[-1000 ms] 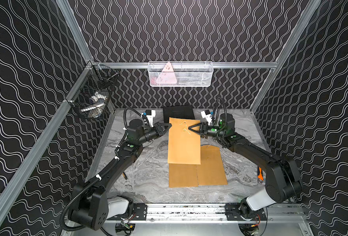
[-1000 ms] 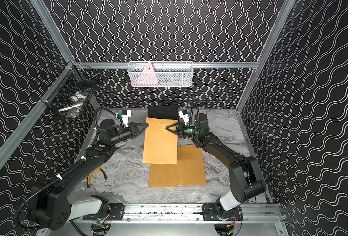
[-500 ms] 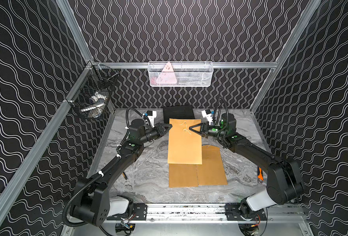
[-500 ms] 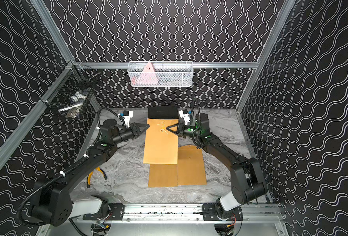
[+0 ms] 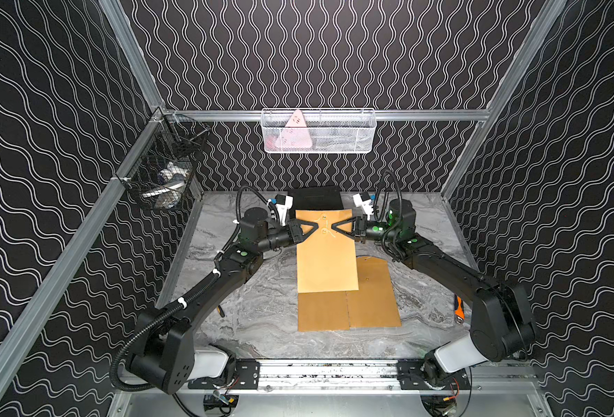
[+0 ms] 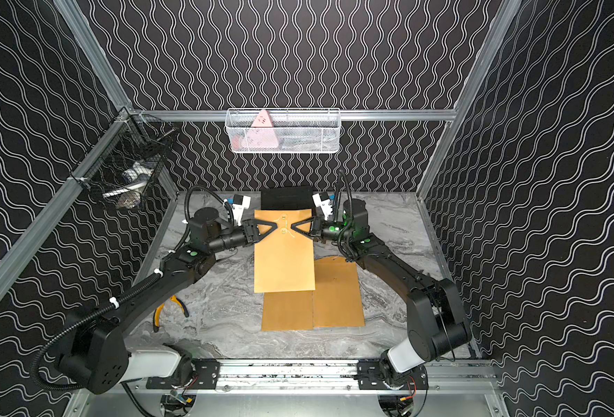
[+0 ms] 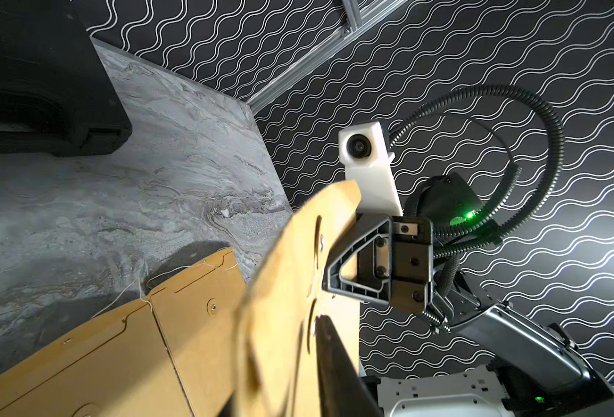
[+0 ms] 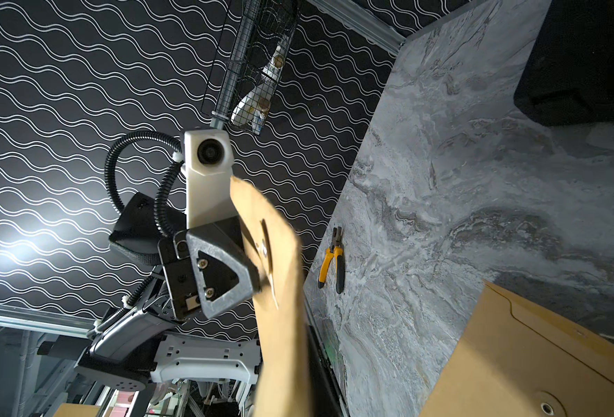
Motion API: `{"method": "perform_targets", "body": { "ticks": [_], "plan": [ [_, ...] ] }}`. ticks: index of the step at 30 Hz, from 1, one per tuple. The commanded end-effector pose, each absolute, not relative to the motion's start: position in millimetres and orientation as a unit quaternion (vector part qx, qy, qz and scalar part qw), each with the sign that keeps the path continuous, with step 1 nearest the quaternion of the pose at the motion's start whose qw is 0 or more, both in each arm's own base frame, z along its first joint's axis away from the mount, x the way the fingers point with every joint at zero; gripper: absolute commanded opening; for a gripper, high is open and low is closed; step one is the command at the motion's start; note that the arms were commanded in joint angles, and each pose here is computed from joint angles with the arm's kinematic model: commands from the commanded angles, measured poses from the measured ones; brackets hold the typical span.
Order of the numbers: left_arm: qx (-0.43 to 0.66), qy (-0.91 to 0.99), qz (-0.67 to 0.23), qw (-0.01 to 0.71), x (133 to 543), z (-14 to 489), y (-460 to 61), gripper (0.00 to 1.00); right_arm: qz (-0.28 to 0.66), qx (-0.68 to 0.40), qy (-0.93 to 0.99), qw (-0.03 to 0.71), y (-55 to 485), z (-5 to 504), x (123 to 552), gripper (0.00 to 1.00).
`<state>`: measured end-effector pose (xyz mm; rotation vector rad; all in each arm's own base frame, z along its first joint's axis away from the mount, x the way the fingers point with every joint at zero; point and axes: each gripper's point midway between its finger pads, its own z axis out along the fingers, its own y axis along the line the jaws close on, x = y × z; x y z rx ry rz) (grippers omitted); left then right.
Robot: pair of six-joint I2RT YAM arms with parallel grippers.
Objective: Open the file bag
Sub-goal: Pick up the file bag from the center of the board.
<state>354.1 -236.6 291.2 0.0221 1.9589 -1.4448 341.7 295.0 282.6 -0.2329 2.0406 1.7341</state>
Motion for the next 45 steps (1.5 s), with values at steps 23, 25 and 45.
{"method": "perform_targets", "body": {
  "ticks": [23, 25, 45],
  "plan": [
    [0.040, 0.755, -0.553, 0.350, 343, 288, -243, 0.20, 0.632, -0.066, 0.728, 0.258, 292, 291, 353, 0.00],
    [0.043, 0.753, -0.553, 0.353, 343, 291, -243, 0.16, 0.631, -0.061, 0.729, 0.259, 291, 289, 355, 0.00],
    [0.051, 0.788, -0.480, 0.381, 351, 292, -228, 0.00, 0.435, -0.088, 0.843, 0.303, 252, 258, 340, 0.42]
  ]
}}
